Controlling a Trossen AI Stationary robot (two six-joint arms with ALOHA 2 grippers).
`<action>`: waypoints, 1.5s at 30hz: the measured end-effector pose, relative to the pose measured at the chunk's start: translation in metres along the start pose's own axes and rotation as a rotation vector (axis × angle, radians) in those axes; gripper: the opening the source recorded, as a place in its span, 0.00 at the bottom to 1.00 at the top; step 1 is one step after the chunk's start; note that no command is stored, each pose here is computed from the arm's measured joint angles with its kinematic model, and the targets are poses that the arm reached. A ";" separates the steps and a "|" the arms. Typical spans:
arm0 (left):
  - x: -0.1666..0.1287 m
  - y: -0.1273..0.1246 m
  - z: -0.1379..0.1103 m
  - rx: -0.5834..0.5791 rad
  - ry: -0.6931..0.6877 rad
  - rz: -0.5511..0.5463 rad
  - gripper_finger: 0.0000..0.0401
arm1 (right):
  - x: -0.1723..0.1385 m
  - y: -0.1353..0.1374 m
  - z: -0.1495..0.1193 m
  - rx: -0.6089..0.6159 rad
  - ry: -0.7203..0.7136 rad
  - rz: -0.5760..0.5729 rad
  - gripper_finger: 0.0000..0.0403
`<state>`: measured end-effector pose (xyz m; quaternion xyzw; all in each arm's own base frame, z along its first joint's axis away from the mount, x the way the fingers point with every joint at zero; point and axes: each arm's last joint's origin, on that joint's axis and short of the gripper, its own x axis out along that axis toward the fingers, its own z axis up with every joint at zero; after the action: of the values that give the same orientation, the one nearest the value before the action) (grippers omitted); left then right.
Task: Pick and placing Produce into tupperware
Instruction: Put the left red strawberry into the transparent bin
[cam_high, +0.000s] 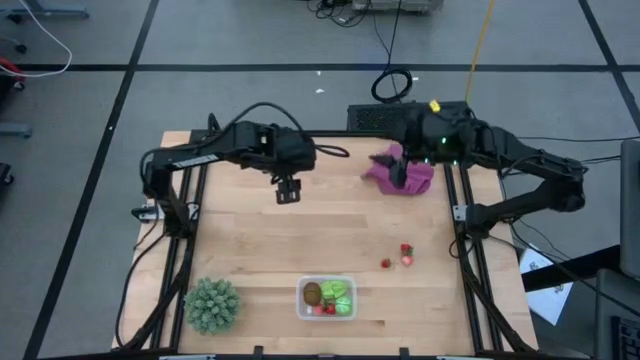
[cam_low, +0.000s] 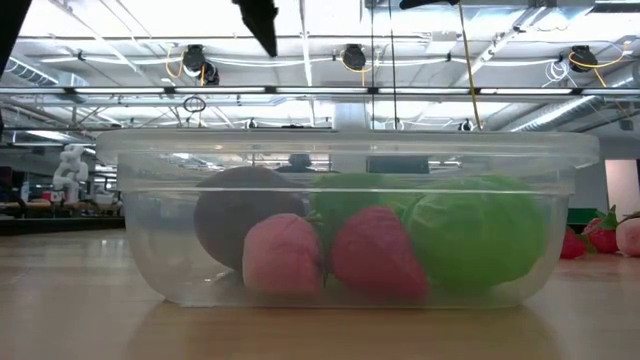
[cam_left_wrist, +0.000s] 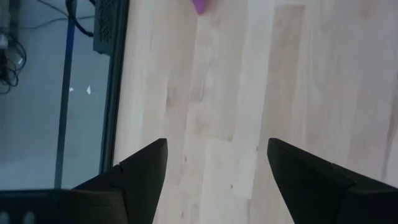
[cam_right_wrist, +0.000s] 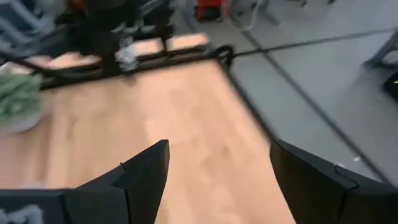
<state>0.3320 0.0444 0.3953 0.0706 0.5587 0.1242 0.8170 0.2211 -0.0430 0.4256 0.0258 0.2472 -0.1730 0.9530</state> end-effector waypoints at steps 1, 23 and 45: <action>0.000 0.001 -0.004 -0.003 0.005 0.002 0.70 | 0.001 0.006 -0.002 0.004 0.022 0.021 0.66; -0.024 -0.001 -0.097 -0.130 -0.085 0.006 0.70 | 0.079 0.125 -0.104 -0.070 0.866 0.054 0.66; -0.025 -0.001 -0.097 -0.130 -0.088 0.005 0.70 | 0.104 0.134 -0.209 -0.007 0.966 0.148 0.66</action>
<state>0.2330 0.0343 0.3814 0.0242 0.5129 0.1589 0.8433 0.2554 0.0780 0.1872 0.1171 0.6592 -0.0724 0.7393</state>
